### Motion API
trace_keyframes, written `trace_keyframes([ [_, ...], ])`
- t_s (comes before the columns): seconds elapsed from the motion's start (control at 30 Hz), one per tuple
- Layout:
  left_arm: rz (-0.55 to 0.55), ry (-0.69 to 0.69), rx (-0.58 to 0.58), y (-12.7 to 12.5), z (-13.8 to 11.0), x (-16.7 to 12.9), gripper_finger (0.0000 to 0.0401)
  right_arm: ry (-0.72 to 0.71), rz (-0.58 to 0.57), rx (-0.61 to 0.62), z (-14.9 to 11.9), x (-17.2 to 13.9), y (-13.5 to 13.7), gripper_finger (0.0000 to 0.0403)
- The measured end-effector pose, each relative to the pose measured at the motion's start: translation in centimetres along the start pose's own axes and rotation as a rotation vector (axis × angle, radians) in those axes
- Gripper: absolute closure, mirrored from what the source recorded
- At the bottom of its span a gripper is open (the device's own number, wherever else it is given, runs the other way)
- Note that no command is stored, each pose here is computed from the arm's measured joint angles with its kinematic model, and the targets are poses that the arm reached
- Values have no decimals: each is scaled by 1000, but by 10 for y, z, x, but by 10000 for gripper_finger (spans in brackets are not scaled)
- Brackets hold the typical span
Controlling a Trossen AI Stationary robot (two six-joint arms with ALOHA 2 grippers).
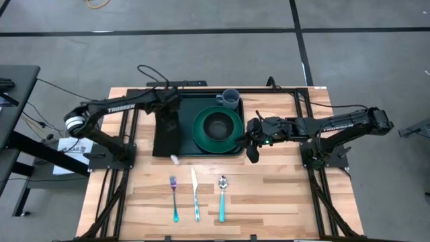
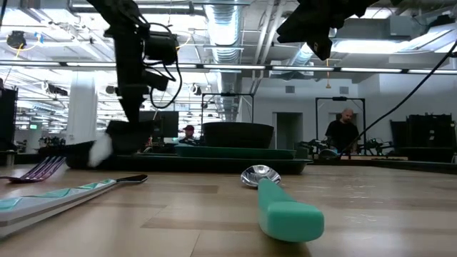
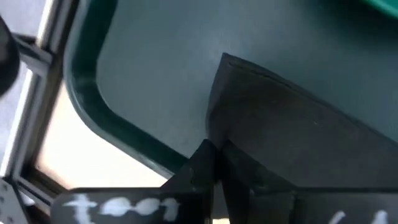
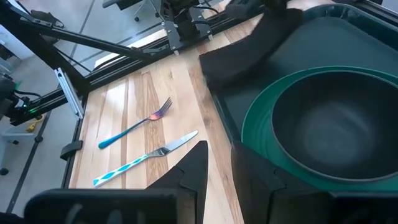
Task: Set up tray
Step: Put the black napkin on the black serving tray to the left of the green plate
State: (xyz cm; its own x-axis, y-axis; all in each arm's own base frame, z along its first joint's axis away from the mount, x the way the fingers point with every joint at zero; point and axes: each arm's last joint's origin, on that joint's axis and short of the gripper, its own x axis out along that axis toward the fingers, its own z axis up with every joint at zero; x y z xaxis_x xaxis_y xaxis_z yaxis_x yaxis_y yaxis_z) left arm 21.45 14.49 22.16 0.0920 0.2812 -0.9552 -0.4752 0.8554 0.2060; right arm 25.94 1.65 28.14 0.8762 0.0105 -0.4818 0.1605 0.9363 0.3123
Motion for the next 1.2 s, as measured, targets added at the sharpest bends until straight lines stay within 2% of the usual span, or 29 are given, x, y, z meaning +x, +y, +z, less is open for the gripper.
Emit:
trace_keyframes([
  [0.23, -31, -64, -24, 13, 16, 8, 401, 0, -1, 0, 0, 0, 0, 339],
  [0.57, -3, -20, 32, 11, 24, 30, 396, -8, -23, 13, 3, 0, -7, 339],
  [1.0, 92, -50, 48, 15, 28, 31, 370, -8, -22, 13, 3, 0, -7, 339],
  [1.2, 81, -52, 65, 15, 28, 31, 368, -8, -23, 13, 3, 0, -7, 339],
])
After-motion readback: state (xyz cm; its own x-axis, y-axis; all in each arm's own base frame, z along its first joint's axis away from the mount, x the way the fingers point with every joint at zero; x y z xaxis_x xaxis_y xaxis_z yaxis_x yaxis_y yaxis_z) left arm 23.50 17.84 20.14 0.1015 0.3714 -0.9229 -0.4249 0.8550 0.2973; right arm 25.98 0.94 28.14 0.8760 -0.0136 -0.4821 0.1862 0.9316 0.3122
